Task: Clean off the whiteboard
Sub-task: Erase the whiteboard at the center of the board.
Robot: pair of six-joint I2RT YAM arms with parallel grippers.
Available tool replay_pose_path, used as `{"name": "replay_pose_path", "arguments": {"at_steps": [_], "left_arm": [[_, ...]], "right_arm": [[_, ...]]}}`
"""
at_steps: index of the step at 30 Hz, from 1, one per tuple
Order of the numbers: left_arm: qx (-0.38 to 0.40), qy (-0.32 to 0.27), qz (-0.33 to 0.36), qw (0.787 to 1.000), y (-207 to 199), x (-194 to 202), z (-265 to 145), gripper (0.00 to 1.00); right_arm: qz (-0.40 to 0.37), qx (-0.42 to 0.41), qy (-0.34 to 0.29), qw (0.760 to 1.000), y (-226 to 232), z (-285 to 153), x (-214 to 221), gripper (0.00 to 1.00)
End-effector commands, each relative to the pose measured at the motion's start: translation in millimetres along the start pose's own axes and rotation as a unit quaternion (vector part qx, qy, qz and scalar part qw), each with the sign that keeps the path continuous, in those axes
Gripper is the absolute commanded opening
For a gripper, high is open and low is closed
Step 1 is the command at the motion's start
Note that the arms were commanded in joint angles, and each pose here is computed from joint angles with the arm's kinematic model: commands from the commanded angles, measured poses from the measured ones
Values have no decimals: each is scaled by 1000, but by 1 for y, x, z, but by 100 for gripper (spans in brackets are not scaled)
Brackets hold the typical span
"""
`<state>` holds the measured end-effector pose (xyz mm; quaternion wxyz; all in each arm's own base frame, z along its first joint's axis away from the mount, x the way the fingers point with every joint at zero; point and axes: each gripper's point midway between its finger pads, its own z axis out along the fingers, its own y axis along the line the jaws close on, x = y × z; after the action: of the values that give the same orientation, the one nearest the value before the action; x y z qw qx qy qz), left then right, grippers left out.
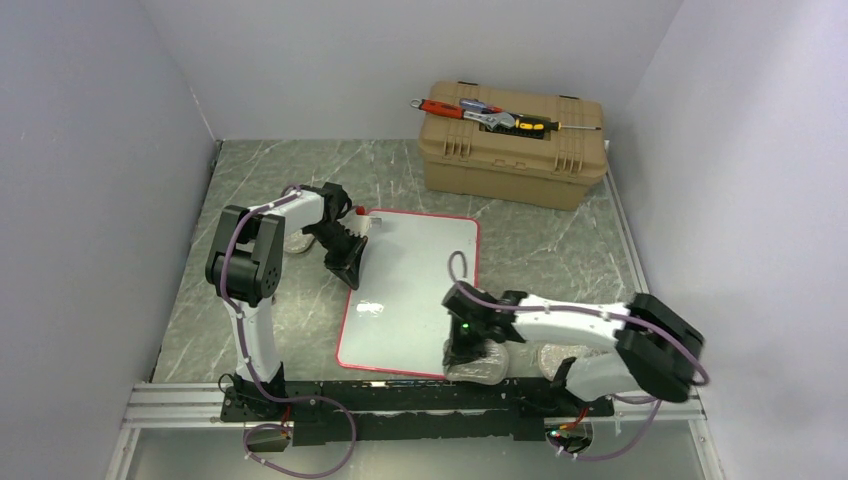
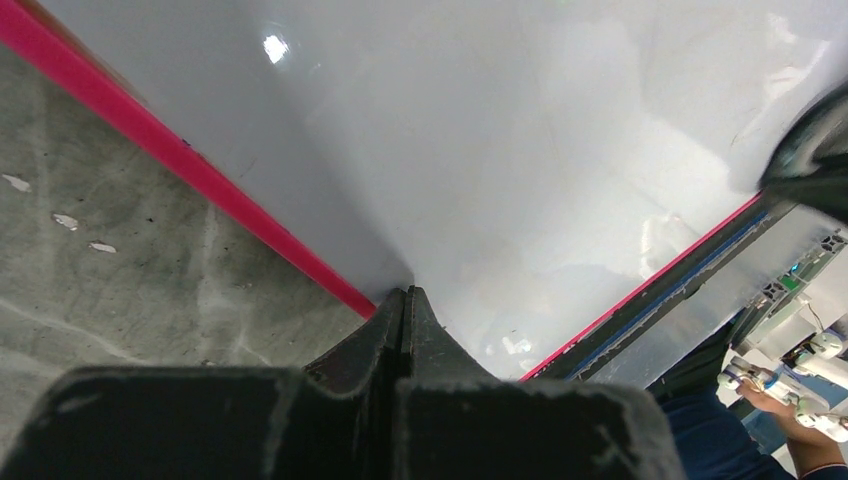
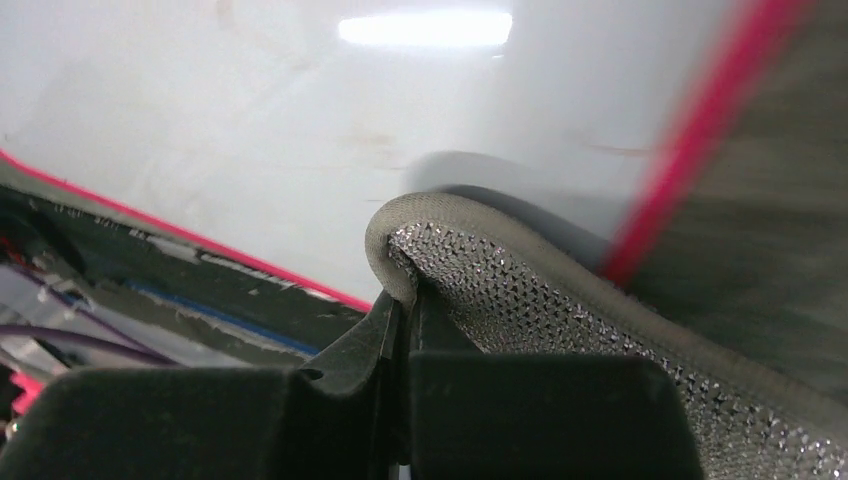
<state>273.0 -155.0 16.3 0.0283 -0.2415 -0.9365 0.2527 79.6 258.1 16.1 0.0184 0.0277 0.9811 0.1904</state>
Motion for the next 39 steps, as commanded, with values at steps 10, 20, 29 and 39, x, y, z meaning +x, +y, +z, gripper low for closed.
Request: {"name": "replay_pose_path", "arguments": {"at_steps": [10, 20, 29, 39], "left_arm": [[-57, -4, 36, 998, 33, 0, 9, 4], [-56, -4, 40, 998, 32, 2, 7, 4], [-54, -2, 37, 998, 33, 4, 9, 4], [-55, -3, 39, 998, 32, 4, 6, 4]], "right_arm": [[-36, 12, -10, 999, -11, 41, 15, 0], [8, 73, -55, 996, -51, 3, -19, 0], [17, 86, -53, 995, -68, 7, -12, 0], [-117, -7, 6, 993, 73, 82, -14, 0]]}}
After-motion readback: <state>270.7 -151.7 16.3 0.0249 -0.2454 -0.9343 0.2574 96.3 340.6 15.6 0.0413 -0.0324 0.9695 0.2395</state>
